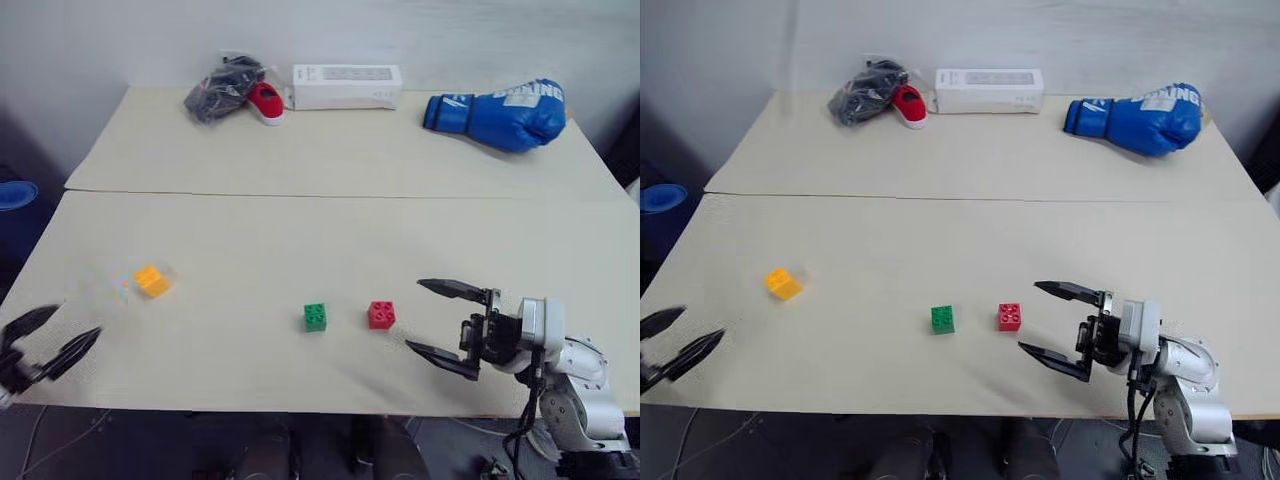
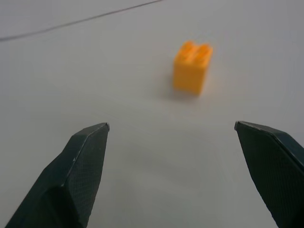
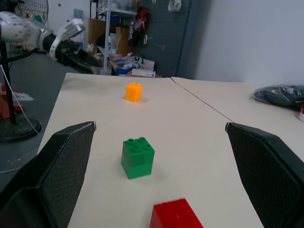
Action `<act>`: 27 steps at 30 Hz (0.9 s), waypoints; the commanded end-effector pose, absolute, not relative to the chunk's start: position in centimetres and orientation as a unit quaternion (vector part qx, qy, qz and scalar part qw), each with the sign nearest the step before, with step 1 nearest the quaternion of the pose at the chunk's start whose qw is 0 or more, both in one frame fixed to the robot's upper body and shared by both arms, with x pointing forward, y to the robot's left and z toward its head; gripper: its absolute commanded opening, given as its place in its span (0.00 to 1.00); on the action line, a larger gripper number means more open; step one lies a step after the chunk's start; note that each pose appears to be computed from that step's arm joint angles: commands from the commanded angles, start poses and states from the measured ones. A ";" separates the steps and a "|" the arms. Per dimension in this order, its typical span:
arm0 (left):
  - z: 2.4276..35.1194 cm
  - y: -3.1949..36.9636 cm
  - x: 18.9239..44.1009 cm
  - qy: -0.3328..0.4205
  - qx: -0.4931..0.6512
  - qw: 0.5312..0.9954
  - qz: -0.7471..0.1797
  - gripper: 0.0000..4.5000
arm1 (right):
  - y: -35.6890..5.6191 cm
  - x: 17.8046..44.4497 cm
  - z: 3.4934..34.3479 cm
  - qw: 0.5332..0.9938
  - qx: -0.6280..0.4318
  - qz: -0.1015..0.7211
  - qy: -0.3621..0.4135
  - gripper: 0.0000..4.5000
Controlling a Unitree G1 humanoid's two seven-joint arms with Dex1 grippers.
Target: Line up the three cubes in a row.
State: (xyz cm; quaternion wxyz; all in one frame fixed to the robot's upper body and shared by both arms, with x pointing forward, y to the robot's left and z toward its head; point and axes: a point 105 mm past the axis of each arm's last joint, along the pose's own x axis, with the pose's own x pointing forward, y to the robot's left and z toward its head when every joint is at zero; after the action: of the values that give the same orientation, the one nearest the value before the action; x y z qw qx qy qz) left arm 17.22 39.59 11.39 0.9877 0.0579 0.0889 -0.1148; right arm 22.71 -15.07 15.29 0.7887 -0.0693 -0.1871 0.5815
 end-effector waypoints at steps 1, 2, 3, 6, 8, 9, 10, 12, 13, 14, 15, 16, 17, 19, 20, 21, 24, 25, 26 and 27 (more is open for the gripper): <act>12.9 39.7 17.2 0.055 0.050 0.992 -0.102 0.98 | -14.8 22.3 15.7 0.781 -0.073 0.585 -0.206 1.00; 12.8 39.4 17.5 0.054 0.046 0.992 -0.107 0.98 | -14.7 22.3 15.6 0.780 -0.072 0.586 -0.206 1.00; 12.7 39.0 17.9 0.053 0.043 0.991 -0.115 0.98 | -14.6 22.3 15.6 0.780 -0.072 0.586 -0.207 1.00; 13.4 37.2 20.7 0.045 0.052 0.984 -0.162 0.98 | -14.3 22.2 15.6 0.776 -0.072 0.589 -0.212 1.00; 13.8 36.1 22.7 0.044 0.063 0.977 -0.197 0.98 | -14.3 22.2 15.5 0.775 -0.072 0.591 -0.213 1.00; 13.9 35.6 23.7 0.049 0.068 0.973 -0.215 0.98 | -14.3 22.2 15.5 0.774 -0.072 0.591 -0.212 1.00; 13.9 35.2 24.4 0.052 0.074 0.969 -0.231 0.98 | -14.3 22.2 15.4 0.774 -0.073 0.592 -0.212 1.00; 13.7 34.8 26.1 0.067 0.084 0.962 -0.252 0.98 | -14.4 22.2 15.4 0.774 -0.074 0.592 -0.211 1.00; 13.6 34.6 26.7 0.073 0.090 0.958 -0.262 0.98 | -14.4 22.2 15.4 0.775 -0.075 0.591 -0.211 1.00; 13.5 34.6 27.3 0.079 0.092 0.956 -0.266 0.98 | -14.4 22.3 15.4 0.776 -0.077 0.589 -0.212 1.00; 13.4 34.6 27.7 0.083 0.093 0.954 -0.272 0.98 | -14.4 22.3 15.4 0.777 -0.078 0.587 -0.212 1.00; 13.2 34.5 28.0 0.089 0.098 0.951 -0.281 0.98 | -14.5 22.3 15.4 0.779 -0.080 0.585 -0.212 1.00; 13.0 34.4 28.3 0.095 0.099 0.947 -0.289 0.98 | -14.6 22.4 15.4 0.781 -0.081 0.582 -0.212 1.00; 12.7 34.3 28.7 0.103 0.103 0.942 -0.301 0.98 | -14.6 22.5 15.4 0.783 -0.083 0.579 -0.212 1.00; 12.6 34.2 28.9 0.105 0.103 0.940 -0.308 0.98 | -14.6 22.5 15.3 0.784 -0.084 0.577 -0.211 1.00; 12.6 34.2 29.0 0.106 0.104 0.938 -0.312 0.98 | -14.7 22.5 15.3 0.785 -0.084 0.576 -0.211 1.00; 12.3 34.0 29.4 0.115 0.117 0.930 -0.328 0.87 | -15.0 22.5 15.1 0.790 -0.086 0.570 -0.209 1.00; 12.2 33.9 29.4 0.119 0.126 0.926 -0.336 0.81 | -15.2 22.4 15.0 0.792 -0.087 0.567 -0.207 1.00; 12.3 33.8 29.4 0.119 0.125 0.922 -0.345 0.74 | -15.5 22.3 14.8 0.795 -0.087 0.565 -0.205 1.00; 12.6 33.5 29.5 0.115 0.128 0.919 -0.355 0.67 | -15.9 22.1 14.5 0.797 -0.088 0.562 -0.203 1.00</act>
State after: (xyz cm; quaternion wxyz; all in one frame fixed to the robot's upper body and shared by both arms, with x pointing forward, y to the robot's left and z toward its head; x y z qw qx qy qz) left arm 29.51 33.46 11.34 0.9301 0.1000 0.1211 -0.3321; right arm 22.45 -14.61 14.77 0.7864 -0.0817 -0.1969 0.5798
